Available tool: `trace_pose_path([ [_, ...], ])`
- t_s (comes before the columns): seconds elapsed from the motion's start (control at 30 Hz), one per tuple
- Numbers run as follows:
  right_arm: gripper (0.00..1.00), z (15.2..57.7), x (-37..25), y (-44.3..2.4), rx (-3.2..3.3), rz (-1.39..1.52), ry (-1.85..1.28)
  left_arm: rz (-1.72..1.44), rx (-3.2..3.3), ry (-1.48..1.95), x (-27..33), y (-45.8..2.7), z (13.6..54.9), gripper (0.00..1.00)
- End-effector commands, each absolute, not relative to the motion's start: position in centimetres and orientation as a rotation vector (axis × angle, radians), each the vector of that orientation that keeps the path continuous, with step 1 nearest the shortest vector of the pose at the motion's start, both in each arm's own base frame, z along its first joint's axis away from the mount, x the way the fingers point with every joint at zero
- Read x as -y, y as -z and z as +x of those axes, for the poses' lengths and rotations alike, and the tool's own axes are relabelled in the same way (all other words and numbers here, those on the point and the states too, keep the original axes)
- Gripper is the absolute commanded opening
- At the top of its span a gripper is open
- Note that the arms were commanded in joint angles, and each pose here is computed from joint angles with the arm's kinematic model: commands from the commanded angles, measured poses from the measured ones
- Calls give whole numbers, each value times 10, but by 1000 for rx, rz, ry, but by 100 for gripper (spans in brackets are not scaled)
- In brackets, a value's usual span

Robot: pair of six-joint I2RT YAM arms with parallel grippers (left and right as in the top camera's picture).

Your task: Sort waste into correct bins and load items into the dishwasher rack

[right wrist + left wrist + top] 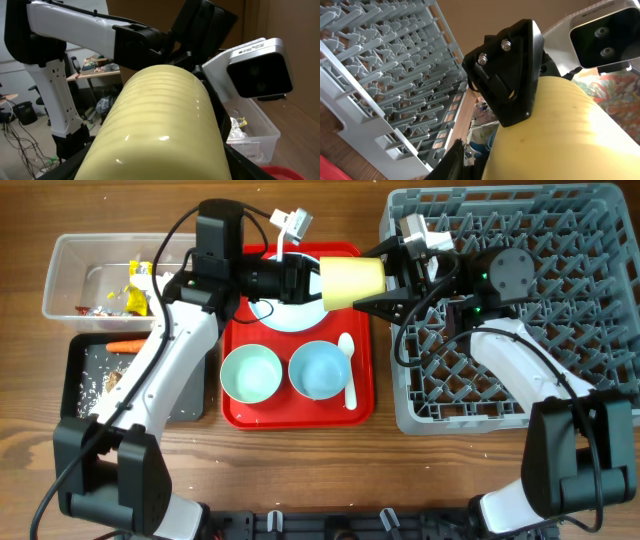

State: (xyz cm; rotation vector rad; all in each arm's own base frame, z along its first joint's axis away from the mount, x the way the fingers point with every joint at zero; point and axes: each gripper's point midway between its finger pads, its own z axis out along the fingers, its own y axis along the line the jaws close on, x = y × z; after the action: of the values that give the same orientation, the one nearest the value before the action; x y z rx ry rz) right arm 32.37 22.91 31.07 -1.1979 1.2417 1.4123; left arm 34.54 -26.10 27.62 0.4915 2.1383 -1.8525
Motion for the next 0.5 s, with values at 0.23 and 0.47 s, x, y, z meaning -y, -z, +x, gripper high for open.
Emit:
trace_pose_path([
  [0.23,39,304,-234,-312,-1222,-1320,-1453,334,-2181,1706,242,-261,377,12],
  [0.47,37,306,-230,-312,-1229,-1308,-1445,295,-2198,1671,238,-257,382,10],
])
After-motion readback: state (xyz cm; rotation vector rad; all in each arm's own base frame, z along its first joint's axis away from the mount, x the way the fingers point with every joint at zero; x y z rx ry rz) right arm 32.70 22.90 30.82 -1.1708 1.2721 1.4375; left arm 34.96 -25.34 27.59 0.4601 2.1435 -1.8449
